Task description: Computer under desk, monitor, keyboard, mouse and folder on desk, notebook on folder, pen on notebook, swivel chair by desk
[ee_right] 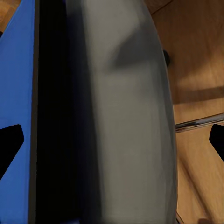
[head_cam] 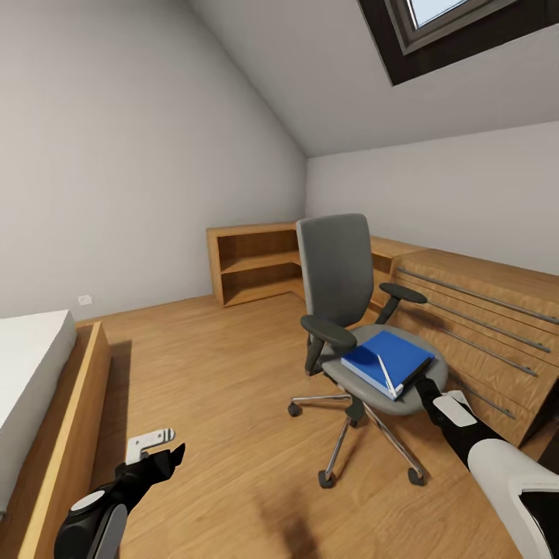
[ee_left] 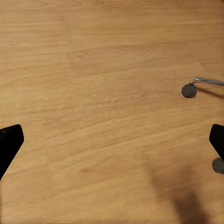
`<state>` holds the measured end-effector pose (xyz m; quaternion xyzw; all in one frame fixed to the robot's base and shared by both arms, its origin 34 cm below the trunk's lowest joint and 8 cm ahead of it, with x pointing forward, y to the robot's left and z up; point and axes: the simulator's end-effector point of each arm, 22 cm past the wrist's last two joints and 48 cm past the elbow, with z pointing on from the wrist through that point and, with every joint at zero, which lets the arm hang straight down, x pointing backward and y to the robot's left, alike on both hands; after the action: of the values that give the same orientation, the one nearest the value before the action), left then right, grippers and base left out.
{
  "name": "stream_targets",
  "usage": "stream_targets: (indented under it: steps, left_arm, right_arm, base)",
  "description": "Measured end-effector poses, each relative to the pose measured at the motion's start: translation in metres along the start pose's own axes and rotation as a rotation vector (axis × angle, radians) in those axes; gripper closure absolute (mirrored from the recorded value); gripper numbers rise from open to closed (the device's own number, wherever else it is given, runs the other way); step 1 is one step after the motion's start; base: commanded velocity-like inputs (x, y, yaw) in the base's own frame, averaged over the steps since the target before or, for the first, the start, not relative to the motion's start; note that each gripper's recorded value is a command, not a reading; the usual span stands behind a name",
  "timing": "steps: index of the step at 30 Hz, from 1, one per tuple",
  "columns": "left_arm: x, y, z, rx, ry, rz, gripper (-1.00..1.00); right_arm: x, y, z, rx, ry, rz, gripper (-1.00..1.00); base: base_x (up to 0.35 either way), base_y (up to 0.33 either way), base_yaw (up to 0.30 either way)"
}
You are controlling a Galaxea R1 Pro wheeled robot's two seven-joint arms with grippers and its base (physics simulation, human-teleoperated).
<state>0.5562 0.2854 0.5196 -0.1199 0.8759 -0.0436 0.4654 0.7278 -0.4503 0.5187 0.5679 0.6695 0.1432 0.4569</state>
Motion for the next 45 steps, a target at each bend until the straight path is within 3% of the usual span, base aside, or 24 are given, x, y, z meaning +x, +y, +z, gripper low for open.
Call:
stream_targets:
  steps: [30,45]
  left_arm:
    - [-0.003,-0.01,-0.001,0.019,-0.008,0.004,-1.0]
    - [0.025,-0.011,0.008,0.031,-0.004,0.015,-1.0]
  right_arm:
    - [0.0,-0.006,0.001,0.013,0.007,0.011,-1.0]
    - [0.011,-0.03,0.01,0.015,0.007,0.013,-1.0]
  base:
    - [0.0,0.0,0.0]
    - [0.0,0.0,0.0]
